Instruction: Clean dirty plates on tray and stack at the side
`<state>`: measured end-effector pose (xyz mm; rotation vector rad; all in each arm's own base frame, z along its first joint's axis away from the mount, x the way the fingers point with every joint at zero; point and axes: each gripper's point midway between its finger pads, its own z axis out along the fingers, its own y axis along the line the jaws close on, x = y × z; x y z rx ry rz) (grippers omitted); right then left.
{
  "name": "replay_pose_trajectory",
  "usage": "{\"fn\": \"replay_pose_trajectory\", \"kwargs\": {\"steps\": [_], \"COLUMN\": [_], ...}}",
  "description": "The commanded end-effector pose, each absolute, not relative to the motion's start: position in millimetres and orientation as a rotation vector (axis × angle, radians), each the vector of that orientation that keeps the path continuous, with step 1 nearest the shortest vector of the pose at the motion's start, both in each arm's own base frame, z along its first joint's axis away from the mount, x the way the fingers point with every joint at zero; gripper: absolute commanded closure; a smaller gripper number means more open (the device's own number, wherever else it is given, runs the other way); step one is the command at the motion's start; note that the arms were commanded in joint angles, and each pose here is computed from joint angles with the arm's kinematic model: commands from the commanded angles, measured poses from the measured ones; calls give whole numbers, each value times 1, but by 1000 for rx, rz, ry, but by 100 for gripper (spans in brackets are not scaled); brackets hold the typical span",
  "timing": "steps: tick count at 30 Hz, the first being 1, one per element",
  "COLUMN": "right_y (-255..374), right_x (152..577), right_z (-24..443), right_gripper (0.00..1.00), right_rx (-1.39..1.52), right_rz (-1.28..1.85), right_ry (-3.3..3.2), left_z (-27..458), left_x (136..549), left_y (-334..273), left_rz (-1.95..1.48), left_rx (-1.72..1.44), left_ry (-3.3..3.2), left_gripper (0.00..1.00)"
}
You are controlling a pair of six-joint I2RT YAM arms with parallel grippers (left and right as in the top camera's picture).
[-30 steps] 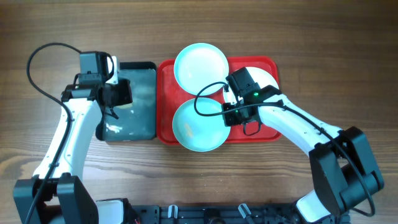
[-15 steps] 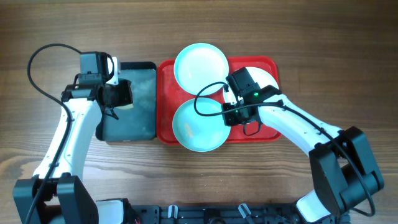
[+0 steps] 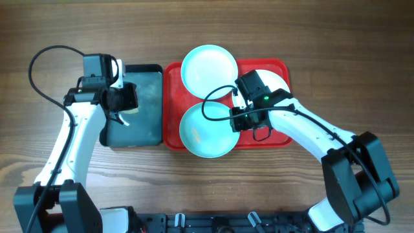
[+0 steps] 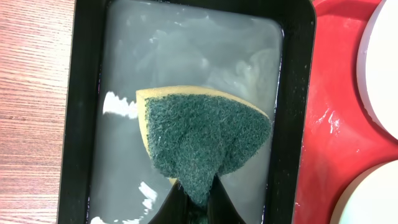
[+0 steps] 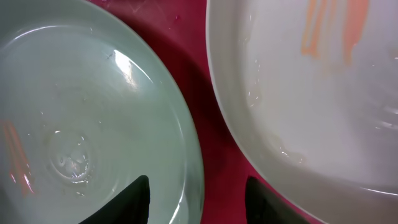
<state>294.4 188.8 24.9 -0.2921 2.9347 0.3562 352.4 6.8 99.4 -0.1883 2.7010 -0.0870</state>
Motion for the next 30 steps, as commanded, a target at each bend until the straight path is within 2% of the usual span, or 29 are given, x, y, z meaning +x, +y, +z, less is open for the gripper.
{"fn": "replay_pose_trajectory", "kwargs": {"steps": [1,6,14,15,21,28,30], "right_y": [193,196,192,191,194,190,189], "right_x": [290,294,286,285,293,292,292], "right_z": [25,32,29,26,24,12,10], "right_gripper": [49,45,47,53,75,77,94], "right_rx": [-301,-303,-222,-216,-218,-214,-212], "right_rz": [397,398,389,387,404,356,354], "right_ry": [2949,2940,2989,2994,2948,2973,2979], "left_z": [104,104,104,104,104,103,103], "left_x": [354,354,354,353,353,353,353], "left_y": [4,4,4,4,4,4,4], "left_rz": [-102,-102,-103,-103,-103,-103,-103], "left_rx": [-173,-173,-172,-172,-172,-172,-172], "left_ry": [2686,2686,2686,2687,2688,2690,2691], "left_gripper": [96,96,96,96,96,96,96]}}
